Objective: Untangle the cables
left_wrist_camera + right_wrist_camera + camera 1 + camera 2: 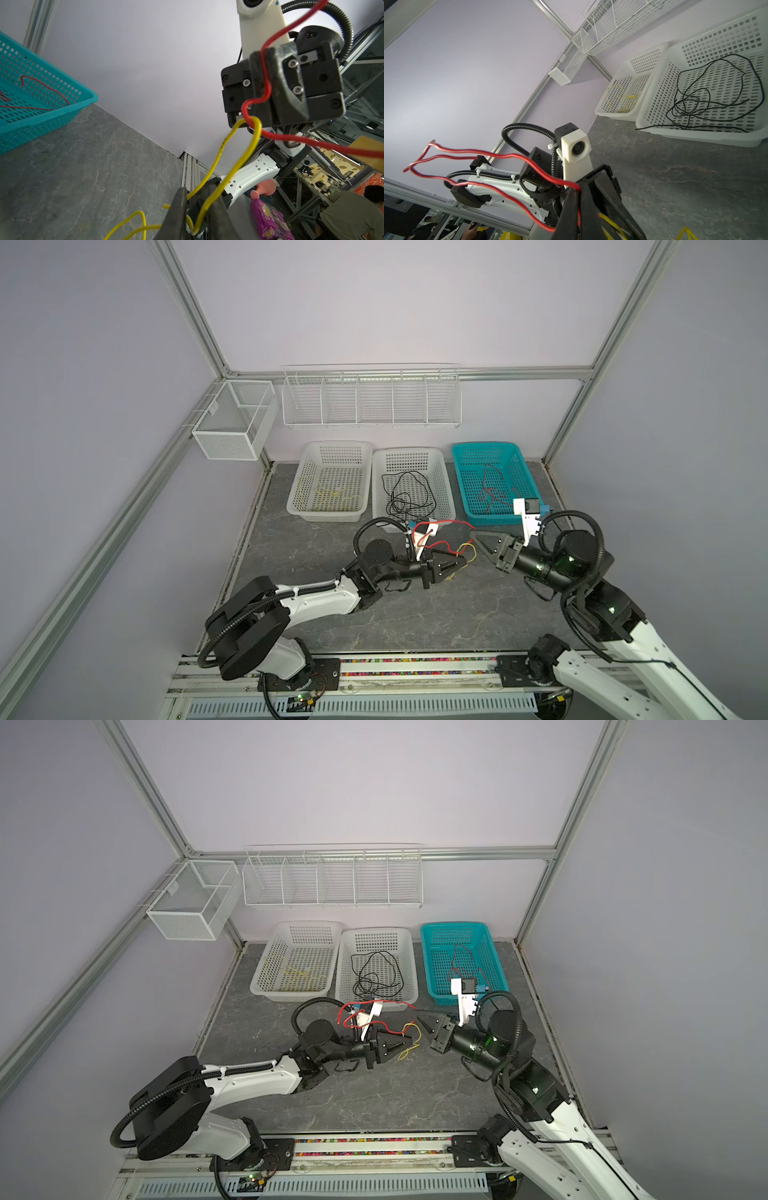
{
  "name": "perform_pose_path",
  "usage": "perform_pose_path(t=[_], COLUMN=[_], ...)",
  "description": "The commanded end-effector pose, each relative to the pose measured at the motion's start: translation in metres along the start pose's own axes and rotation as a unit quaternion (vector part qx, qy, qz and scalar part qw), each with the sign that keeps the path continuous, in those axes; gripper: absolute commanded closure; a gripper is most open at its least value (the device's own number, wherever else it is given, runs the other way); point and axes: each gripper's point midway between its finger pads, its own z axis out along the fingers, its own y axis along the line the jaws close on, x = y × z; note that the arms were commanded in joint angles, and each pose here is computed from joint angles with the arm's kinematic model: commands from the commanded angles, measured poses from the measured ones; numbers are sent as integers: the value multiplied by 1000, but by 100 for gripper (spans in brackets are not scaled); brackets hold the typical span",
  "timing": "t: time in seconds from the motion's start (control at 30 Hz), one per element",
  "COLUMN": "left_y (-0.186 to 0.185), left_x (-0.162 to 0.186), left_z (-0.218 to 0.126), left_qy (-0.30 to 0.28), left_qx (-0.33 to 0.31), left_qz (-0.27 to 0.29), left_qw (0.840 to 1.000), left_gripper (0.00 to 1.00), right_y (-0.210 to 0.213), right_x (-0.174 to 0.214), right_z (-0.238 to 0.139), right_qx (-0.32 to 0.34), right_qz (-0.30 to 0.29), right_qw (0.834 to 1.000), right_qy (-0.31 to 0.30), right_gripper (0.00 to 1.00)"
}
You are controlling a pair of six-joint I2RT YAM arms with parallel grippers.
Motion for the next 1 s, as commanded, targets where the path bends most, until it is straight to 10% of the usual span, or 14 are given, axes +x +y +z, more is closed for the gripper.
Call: perform_pose_path(t=[0.0, 0.97], left_y=[-15, -101], left_x=[-6, -40], left_z=[-2, -45], left_qy=[-1, -31], left_qx=[21, 119], left_qz=[6, -7], left_qw=[1000, 992], left_gripper=[88, 100], right_y=[2, -135], right_x=[-7, 15], right_z=[-3, -25], right_qx=[6, 283], right_qz=[-14, -75], right_qw=[1000, 955], right_qy=[-17, -51], right_gripper=[94, 94])
